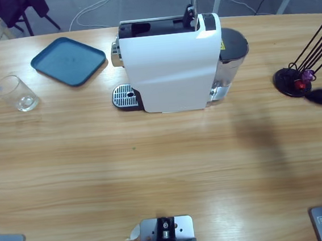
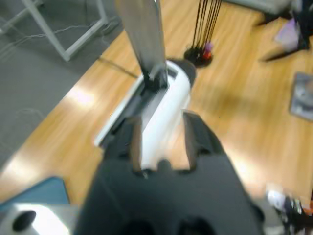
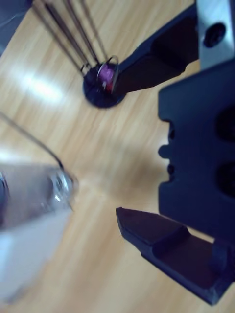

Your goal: Pour coffee

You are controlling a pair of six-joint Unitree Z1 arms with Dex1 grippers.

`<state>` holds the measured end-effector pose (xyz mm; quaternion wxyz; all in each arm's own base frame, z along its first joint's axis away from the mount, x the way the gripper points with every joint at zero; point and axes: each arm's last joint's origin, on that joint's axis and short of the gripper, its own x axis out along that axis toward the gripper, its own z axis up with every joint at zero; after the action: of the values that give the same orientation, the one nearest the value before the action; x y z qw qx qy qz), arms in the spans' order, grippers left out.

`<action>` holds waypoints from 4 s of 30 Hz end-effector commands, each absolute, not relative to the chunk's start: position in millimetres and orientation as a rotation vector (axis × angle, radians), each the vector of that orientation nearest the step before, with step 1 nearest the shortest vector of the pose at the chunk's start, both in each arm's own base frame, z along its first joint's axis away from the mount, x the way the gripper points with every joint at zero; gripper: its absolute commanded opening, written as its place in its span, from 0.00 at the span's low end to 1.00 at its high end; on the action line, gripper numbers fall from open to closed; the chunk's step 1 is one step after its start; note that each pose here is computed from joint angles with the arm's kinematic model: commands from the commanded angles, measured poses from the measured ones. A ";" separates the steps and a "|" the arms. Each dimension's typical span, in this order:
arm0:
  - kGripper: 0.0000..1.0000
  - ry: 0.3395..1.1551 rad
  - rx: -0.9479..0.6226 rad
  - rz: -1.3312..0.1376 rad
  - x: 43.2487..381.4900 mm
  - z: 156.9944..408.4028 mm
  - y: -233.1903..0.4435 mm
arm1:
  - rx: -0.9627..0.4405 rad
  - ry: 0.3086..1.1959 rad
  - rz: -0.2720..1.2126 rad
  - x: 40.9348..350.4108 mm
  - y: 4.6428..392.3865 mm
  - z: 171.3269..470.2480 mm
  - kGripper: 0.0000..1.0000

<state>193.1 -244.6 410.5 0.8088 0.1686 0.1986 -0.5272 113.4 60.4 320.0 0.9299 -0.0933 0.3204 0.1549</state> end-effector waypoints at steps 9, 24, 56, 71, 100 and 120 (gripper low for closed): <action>0.97 0.625 0.393 -1.089 83.1 324.0 -113.0 | -0.033 0.737 -0.036 177.8 38.4 229.8 0.84; 0.97 0.663 0.336 -1.018 66.2 304.4 -89.5 | -0.002 0.759 -0.116 203.1 22.7 196.4 0.72; 0.97 0.659 0.280 -0.960 66.4 306.4 -87.0 | -0.011 0.736 -0.163 210.1 11.3 183.8 0.47; 0.97 0.662 0.273 -0.956 66.8 306.1 -87.2 | -0.018 0.714 -0.153 213.0 9.6 182.0 0.25; 0.97 0.661 0.267 -0.954 64.0 300.5 -84.0 | -0.033 0.626 -0.125 210.5 10.1 192.2 0.00; 0.96 0.612 0.245 -0.958 59.9 296.9 -79.3 | -0.009 0.436 -0.140 177.6 6.0 294.1 0.00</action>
<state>64.3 -86.7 300.9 0.8266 0.1238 0.2974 -0.4616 197.7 9.1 261.3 0.9651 -0.0054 0.2542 -0.0622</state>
